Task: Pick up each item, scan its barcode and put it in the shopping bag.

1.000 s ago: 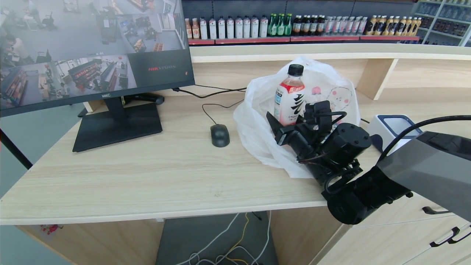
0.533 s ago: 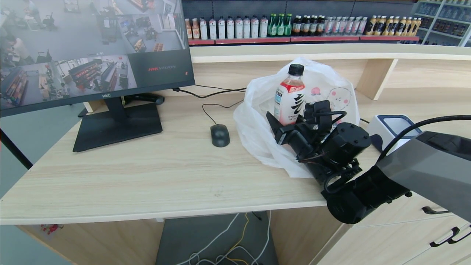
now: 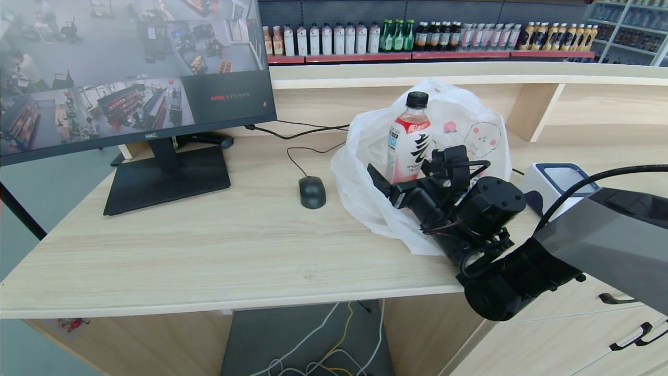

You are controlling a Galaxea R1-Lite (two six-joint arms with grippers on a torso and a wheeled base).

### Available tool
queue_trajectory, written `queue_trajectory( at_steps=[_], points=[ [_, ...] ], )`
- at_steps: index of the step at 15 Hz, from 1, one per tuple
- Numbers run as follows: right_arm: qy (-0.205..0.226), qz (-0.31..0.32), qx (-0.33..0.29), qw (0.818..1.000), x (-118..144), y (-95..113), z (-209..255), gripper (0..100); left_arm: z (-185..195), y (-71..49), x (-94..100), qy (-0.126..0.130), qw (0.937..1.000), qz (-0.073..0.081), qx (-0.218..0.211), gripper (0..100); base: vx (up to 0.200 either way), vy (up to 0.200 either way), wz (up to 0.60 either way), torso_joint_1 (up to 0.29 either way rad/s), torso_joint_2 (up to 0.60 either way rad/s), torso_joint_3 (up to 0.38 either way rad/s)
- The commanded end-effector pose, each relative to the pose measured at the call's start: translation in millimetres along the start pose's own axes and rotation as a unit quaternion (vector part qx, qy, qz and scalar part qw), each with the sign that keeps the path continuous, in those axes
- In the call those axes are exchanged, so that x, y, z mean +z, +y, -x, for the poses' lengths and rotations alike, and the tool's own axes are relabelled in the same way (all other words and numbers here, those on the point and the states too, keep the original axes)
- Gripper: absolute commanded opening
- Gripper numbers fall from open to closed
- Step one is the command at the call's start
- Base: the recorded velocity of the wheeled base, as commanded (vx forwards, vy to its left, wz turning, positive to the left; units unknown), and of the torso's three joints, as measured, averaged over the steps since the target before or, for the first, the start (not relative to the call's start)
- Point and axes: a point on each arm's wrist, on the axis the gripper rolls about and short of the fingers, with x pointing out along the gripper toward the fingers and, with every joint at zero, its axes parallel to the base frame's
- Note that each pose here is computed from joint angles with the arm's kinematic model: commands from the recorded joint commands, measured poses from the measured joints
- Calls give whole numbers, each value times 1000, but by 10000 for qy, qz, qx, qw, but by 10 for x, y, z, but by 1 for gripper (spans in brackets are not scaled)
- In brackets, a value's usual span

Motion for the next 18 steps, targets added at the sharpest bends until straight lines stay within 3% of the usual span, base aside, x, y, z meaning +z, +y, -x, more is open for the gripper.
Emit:
queue_trajectory(
  at_steps=[1,18],
  points=[
    [-96,-4,0,10000,125,-5,33,100,0,0,0,-3,10000,-2,1,100,0,0,0,0,0,0],
    [-478,-54,20,9988,1076,-86,801,100,0,0,0,-3,10000,-2,1,100,0,0,0,0,0,0]
  ],
)
